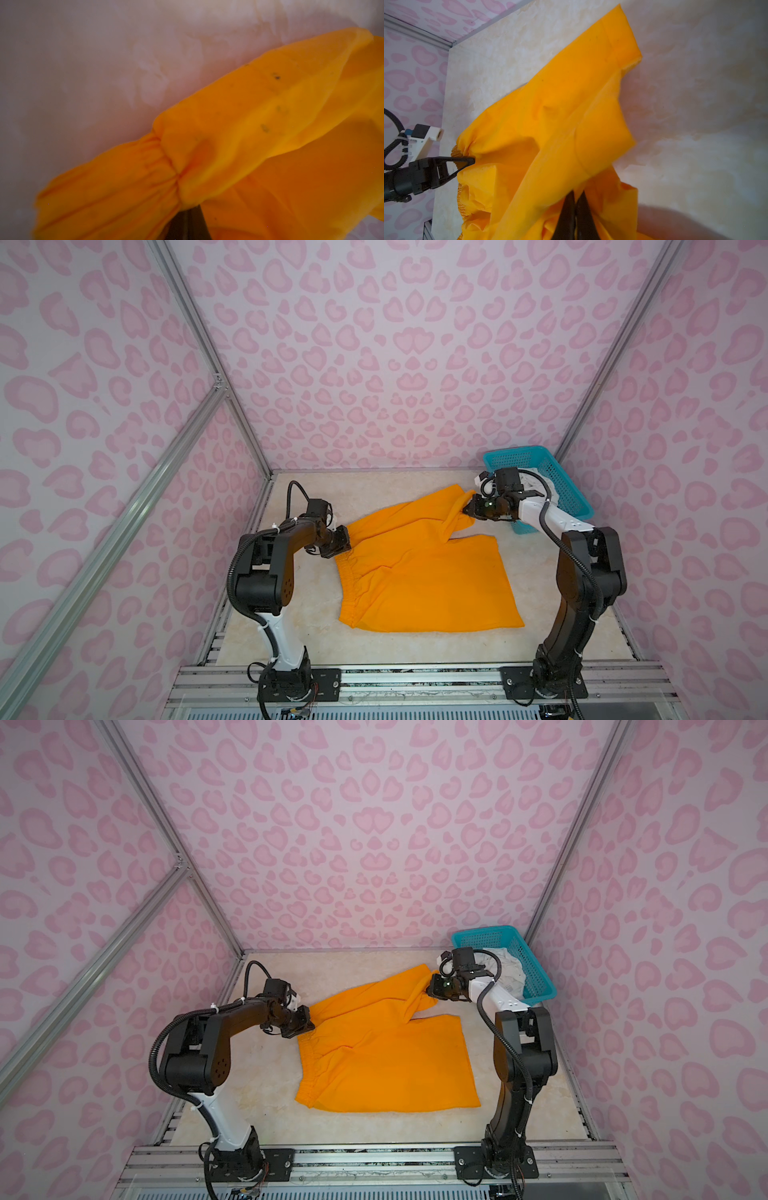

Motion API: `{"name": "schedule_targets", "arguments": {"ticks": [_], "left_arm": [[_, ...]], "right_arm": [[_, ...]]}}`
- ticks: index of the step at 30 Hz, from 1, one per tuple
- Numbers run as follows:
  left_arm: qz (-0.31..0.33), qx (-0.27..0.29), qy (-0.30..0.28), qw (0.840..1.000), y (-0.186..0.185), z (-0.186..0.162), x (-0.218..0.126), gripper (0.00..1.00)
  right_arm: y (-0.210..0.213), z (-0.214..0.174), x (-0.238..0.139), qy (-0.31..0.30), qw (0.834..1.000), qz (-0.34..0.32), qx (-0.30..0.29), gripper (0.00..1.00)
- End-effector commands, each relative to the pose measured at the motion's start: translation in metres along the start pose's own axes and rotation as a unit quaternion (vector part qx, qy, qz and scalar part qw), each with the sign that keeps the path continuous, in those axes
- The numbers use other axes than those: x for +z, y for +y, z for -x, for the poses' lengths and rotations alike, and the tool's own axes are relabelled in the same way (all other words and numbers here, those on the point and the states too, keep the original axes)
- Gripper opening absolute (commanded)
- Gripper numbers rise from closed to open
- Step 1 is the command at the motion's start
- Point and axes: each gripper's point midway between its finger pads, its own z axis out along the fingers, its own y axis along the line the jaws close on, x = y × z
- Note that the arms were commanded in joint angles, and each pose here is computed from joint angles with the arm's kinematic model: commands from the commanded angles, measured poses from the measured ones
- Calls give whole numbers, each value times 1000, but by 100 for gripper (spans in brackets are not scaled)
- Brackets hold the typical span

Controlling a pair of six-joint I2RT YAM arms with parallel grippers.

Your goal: Fold and stack the mixed laundry pile

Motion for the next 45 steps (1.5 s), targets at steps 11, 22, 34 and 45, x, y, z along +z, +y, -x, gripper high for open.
{"name": "schedule_targets", "arguments": {"ticks": [11, 22, 34, 45], "left_arm": [[-2, -6, 4, 1000, 4, -1, 1, 3], [-8, -6, 8, 1000, 4, -4, 1, 3], [-14, -8, 7, 1000, 4, -4, 0, 3], [-27, -17, 2, 999, 6, 5, -1, 3]], "right_arm": [[-16, 5, -21, -6, 1000, -20, 2, 0], [-22, 11, -27, -6, 1000, -23, 10, 15], [-38, 6, -22, 10, 998, -59, 18, 1], [-72, 11, 30, 52, 992, -116, 14, 34]]}}
